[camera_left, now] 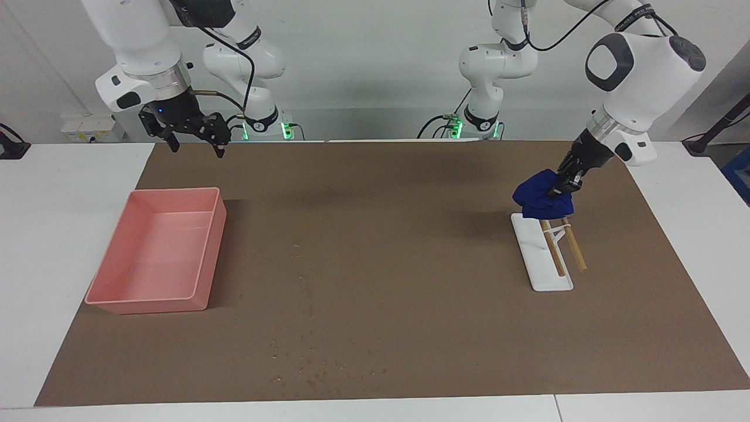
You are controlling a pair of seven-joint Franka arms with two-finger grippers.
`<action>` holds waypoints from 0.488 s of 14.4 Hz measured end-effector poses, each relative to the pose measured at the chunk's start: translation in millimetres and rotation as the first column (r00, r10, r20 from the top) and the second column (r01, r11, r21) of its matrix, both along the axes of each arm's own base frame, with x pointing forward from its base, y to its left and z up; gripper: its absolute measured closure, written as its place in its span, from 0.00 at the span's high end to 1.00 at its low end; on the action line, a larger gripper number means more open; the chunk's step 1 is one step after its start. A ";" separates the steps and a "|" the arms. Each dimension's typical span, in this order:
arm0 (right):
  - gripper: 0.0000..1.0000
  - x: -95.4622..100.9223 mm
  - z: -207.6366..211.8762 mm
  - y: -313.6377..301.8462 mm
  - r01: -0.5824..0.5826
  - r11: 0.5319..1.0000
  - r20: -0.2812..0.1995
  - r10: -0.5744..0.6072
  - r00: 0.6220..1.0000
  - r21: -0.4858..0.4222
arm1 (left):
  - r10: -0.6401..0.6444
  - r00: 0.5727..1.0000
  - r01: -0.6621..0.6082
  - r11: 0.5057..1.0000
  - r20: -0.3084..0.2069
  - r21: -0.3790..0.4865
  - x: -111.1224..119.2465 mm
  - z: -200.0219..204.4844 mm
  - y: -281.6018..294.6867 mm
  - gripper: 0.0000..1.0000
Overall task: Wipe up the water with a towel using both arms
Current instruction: 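Carry the blue towel with the left gripper toward the table center, then grasp the towel with the right gripper while the left gripper holds it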
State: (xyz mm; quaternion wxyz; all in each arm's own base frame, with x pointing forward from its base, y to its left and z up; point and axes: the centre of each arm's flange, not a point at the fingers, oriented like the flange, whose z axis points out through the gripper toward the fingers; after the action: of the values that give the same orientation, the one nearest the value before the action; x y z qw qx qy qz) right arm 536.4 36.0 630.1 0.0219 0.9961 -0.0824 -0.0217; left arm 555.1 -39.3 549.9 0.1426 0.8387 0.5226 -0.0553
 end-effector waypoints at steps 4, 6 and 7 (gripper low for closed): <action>0.99 1.4 2.4 15.7 0.183 0.975 -0.003 -0.184 0.983 0.125 | 0.231 0.972 -0.235 0.967 -0.050 -0.102 -5.4 30.8 -101.3 0.13; 0.98 1.7 4.8 33.9 0.315 0.932 -0.023 -0.316 0.948 0.178 | 0.299 0.953 -0.304 0.942 -0.055 -0.142 -19.4 38.3 -172.2 0.13; 1.00 0.8 6.5 50.3 0.382 0.901 -0.039 -0.382 0.923 0.204 | 0.318 0.946 -0.323 0.931 -0.053 -0.169 -30.1 41.7 -209.0 0.13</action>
State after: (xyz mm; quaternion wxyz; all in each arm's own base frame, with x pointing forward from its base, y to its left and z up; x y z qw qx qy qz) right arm 537.3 86.3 636.7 -0.0872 0.9574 -0.2731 -0.0333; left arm 525.0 -248.2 591.6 0.2164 0.7257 0.6473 -0.0873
